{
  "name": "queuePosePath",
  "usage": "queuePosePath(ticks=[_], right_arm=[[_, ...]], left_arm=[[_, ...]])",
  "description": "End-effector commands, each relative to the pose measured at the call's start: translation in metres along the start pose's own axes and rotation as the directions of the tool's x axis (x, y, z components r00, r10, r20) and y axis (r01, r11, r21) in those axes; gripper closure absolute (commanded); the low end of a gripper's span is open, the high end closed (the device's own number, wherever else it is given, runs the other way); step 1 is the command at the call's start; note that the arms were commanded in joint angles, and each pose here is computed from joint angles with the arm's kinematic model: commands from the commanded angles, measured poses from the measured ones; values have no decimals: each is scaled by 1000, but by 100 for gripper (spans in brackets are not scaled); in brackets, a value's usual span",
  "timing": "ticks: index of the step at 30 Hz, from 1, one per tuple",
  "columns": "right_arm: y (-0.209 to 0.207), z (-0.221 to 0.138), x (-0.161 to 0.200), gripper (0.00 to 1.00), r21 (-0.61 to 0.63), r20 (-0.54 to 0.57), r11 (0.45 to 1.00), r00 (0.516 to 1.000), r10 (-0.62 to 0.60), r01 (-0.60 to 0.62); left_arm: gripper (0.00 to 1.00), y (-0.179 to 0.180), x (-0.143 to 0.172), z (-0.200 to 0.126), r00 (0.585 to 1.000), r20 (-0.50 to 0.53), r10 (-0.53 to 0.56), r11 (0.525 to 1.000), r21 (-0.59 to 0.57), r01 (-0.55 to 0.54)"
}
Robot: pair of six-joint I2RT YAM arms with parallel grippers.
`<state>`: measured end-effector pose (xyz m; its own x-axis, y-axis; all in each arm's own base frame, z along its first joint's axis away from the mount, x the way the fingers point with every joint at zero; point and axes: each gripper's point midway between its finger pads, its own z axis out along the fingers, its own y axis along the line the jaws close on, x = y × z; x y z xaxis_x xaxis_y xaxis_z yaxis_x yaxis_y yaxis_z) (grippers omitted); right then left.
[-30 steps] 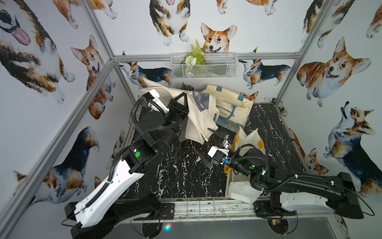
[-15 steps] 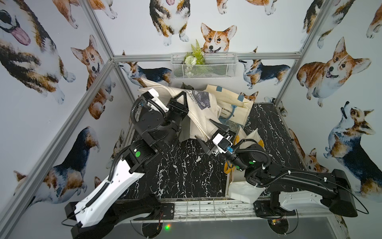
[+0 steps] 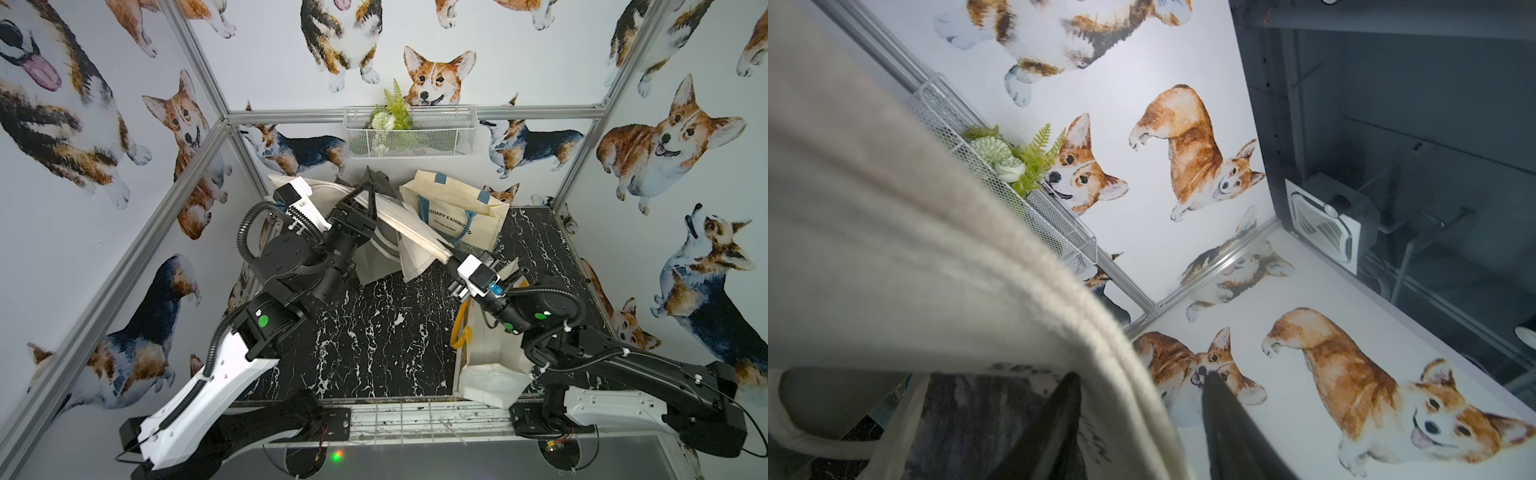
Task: Put away the canvas bag
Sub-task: Press the canvas bag at the center of the board.
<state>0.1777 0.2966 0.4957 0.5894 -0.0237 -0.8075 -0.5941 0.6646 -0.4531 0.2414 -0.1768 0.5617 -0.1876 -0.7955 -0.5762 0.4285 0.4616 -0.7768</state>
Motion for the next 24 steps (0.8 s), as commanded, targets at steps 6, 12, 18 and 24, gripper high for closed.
queuePosePath(ticks=[6,12,18,24], right_arm=[[-19,-20,-16,100,-175,-156,984,988,-7,-21],[-21,-28,7,100,-233,-325,964,945,47,-128],[-2,-30,35,100,-313,-427,923,901,74,-224],[16,-24,40,100,-402,-451,863,886,105,-306]], left_arm=[[23,-8,22,-37,861,-154,485,871,174,-460],[23,17,38,-73,616,-190,765,643,279,-713],[27,34,56,-109,361,-231,904,428,441,-789],[28,41,71,-118,177,-207,962,263,548,-794]])
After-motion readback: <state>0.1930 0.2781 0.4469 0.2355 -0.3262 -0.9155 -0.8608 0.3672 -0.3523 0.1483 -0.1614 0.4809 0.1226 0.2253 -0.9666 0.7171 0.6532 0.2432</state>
